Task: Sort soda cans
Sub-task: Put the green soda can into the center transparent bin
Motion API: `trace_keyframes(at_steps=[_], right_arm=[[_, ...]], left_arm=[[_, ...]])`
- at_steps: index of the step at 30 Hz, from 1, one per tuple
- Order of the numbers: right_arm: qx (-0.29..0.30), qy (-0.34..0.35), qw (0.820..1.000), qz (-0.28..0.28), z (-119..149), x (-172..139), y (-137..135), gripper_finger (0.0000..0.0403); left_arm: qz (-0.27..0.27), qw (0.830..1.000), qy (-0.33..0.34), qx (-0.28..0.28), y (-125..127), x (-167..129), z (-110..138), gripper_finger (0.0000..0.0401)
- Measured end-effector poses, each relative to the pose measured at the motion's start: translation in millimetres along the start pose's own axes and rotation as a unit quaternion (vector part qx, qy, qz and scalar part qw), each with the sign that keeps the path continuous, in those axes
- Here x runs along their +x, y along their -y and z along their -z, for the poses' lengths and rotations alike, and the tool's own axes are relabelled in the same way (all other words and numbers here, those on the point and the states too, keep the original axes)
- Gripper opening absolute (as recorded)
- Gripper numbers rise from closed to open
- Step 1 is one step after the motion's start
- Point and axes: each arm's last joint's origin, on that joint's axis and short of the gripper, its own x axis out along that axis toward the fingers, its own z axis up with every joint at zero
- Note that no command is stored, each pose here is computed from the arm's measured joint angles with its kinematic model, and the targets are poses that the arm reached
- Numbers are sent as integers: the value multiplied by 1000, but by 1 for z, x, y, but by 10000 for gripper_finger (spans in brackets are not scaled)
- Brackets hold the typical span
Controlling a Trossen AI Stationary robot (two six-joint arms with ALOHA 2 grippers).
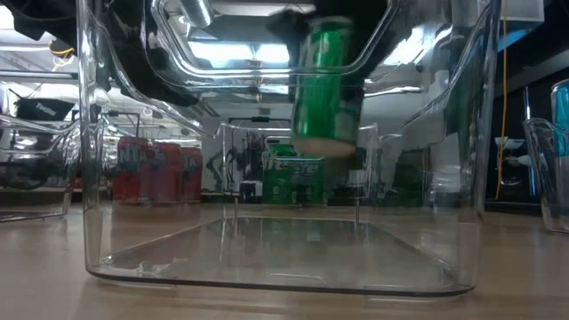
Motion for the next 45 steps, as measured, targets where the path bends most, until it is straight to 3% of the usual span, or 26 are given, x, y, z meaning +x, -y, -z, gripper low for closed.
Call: trace_keyframes(at_steps=[26,33,45], right_arm=[[12,-6,1000,-8,23,59,-15,308],[16,-8,1000,-3,25,61,-15,312],[9,11,1000,-1,14,45,-9,370]], left_arm=[[0,1000,1,-1,0,0,0,153],[-1,1000,2,-1,0,0,0,153],[0,1000,2,-1,0,0,0,153]])
